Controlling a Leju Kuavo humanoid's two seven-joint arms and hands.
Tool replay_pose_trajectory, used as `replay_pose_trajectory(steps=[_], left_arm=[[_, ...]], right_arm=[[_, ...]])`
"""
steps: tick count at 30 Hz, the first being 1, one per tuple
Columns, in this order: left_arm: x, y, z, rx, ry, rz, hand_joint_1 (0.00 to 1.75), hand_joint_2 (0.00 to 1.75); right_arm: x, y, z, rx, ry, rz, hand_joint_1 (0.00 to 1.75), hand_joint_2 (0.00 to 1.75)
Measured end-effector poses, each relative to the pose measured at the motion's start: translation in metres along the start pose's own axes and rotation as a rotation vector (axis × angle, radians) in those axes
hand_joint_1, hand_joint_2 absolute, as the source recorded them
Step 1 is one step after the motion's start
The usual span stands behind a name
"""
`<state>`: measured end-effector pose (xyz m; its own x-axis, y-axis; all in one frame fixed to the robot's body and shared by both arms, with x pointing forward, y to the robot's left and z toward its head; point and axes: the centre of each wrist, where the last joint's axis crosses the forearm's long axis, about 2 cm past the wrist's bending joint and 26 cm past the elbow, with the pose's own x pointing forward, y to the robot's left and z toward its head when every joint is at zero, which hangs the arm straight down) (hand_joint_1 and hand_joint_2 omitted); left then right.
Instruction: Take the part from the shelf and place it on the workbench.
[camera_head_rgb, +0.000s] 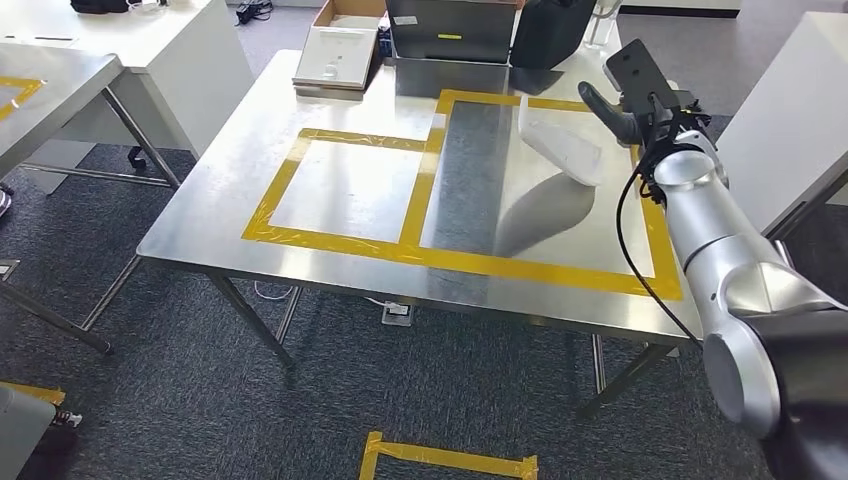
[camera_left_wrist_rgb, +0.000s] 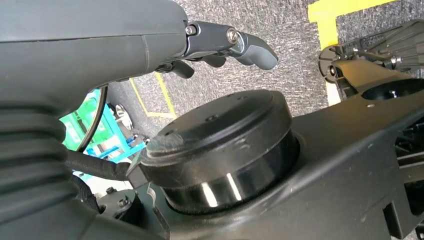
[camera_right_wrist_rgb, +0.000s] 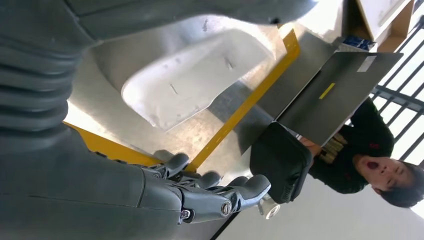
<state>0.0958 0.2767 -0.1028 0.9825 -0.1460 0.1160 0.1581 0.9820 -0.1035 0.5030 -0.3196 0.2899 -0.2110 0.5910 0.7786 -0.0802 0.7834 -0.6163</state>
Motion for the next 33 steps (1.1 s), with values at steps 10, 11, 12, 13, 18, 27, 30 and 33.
replay_pose_trajectory(steps=[10, 11, 12, 13, 18, 27, 30, 33], left_arm=[[-0.004, -0.001, 0.000, -0.003, 0.005, 0.013, 0.00, 0.00], [-0.005, -0.001, -0.001, -0.005, 0.006, 0.015, 0.00, 0.00], [-0.006, -0.002, -0.001, -0.006, 0.008, 0.018, 0.00, 0.00], [-0.008, -0.003, -0.001, -0.007, 0.011, 0.021, 0.00, 0.00], [-0.019, -0.004, -0.002, -0.012, 0.026, 0.038, 0.00, 0.00], [-0.036, -0.008, -0.003, -0.019, 0.034, 0.067, 0.00, 0.00], [-0.038, -0.010, -0.003, -0.023, 0.026, 0.081, 0.00, 0.00], [-0.040, -0.011, -0.004, -0.026, 0.022, 0.092, 0.00, 0.00]], right_arm=[[0.009, 0.002, -0.003, 0.010, -0.237, -0.184, 0.00, 0.00], [0.012, 0.001, -0.005, 0.012, -0.279, -0.220, 0.00, 0.00], [0.016, 0.000, -0.006, 0.016, -0.321, -0.255, 0.00, 0.00], [0.020, -0.001, -0.007, 0.021, -0.362, -0.292, 0.00, 0.00], [0.033, 0.003, -0.005, 0.059, -0.538, -0.456, 0.00, 0.00], [0.075, 0.001, 0.035, 0.084, -0.867, -0.528, 0.00, 0.00], [0.072, -0.004, 0.056, 0.071, -0.933, -0.514, 0.00, 0.00], [0.045, -0.001, 0.087, 0.035, -0.945, -0.481, 0.00, 0.00]])
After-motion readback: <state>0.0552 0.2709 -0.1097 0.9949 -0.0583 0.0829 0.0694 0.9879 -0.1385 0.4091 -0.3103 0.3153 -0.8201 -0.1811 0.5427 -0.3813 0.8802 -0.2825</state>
